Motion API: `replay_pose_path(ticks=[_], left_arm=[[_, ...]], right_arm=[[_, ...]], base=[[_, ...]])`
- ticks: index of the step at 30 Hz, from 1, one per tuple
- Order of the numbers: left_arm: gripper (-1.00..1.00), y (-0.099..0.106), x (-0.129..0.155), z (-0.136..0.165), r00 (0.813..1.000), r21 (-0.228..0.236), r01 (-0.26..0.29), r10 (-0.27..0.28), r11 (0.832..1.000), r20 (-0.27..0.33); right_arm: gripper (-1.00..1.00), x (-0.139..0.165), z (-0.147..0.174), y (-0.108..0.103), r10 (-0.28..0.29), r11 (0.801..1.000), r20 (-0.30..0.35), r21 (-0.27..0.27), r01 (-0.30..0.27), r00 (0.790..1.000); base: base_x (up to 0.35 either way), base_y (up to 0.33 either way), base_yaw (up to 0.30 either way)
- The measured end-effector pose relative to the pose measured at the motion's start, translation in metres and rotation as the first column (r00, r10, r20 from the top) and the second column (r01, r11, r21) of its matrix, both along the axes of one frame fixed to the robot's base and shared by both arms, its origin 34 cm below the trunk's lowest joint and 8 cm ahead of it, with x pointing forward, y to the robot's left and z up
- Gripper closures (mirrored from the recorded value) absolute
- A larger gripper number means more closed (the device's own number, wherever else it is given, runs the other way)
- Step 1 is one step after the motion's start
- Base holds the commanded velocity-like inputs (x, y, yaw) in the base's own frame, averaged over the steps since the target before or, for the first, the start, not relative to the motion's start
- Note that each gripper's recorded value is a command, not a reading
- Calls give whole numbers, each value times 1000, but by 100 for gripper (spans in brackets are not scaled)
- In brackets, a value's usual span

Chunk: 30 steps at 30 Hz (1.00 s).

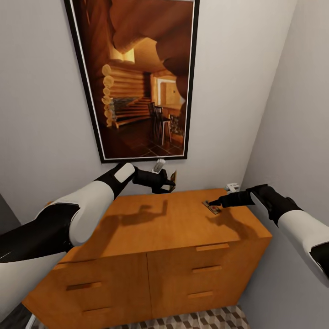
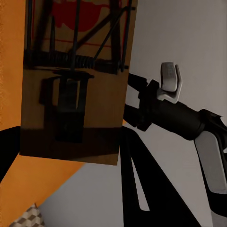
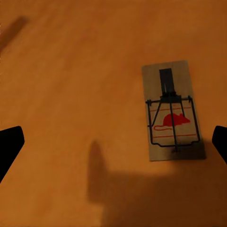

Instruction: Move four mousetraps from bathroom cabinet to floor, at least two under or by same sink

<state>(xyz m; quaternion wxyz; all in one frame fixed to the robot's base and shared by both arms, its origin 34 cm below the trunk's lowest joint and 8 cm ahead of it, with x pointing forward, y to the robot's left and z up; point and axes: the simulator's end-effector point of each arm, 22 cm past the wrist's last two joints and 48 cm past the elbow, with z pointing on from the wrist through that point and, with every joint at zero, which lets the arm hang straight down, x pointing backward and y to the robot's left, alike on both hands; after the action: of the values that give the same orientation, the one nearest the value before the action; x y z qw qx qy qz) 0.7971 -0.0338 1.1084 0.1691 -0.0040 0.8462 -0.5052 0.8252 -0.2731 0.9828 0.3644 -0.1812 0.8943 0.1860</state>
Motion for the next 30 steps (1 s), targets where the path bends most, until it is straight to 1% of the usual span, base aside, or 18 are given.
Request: replay_pose_path(ticks=[8, 18, 30], left_arm=[[100, 0, 0, -2, 1000, -2, 0, 0, 1000, 0], [100, -1, 1, -16, 1000, -1, 1, -1, 1000, 0], [100, -1, 1, -16, 1000, -2, 0, 0, 1000, 0]], right_arm=[[-100, -1, -2, 2, 11, 1000, 1, 6, -11, 1000], [-100, 0, -16, 3, 15, 1000, 0, 8, -15, 1000], [-100, 0, -16, 3, 16, 1000, 0, 7, -16, 1000]], base=[[0, 0, 0], [0, 0, 0], [0, 0, 0]])
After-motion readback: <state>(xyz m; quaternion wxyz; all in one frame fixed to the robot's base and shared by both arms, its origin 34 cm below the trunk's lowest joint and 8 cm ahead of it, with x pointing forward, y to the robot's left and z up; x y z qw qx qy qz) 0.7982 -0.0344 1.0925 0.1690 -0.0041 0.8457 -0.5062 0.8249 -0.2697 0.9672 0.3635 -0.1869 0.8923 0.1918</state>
